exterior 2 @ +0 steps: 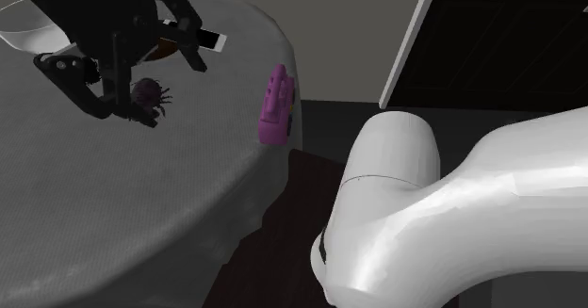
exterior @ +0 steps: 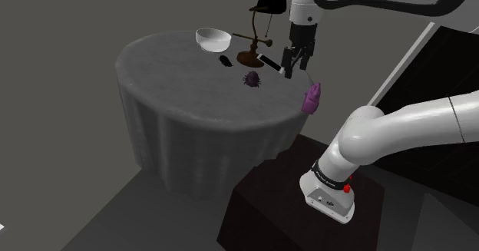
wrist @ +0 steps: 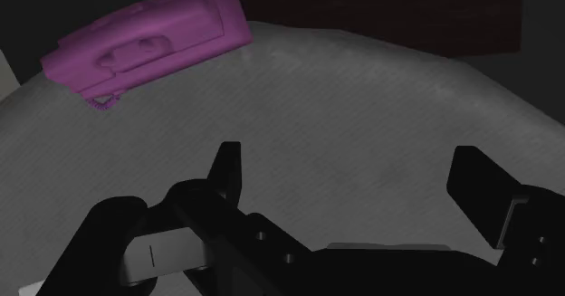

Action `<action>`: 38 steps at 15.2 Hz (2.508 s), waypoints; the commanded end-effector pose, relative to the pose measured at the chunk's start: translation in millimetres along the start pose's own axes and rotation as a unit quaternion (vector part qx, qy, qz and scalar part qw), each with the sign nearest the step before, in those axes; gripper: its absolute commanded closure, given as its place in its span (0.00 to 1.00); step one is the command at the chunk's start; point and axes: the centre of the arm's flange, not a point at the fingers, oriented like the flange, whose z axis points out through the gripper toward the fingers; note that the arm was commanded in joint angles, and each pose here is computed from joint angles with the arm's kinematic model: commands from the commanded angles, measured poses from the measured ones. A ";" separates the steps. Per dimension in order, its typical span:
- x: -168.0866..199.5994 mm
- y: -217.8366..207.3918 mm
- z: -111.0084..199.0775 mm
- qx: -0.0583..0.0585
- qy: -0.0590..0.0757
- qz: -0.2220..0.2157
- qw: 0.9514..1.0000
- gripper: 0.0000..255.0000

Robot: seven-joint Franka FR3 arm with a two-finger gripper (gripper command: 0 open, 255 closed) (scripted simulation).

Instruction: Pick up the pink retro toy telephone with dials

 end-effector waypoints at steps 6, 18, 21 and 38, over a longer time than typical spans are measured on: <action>-5.1 65.2 31.4 0.029 0.019 0.221 0.975 0.00; -63.2 143.0 107.2 0.072 0.047 0.552 0.830 0.00; -60.5 141.1 122.6 0.072 0.047 0.552 0.830 0.00; -62.7 142.6 110.1 0.072 0.047 0.552 0.830 1.00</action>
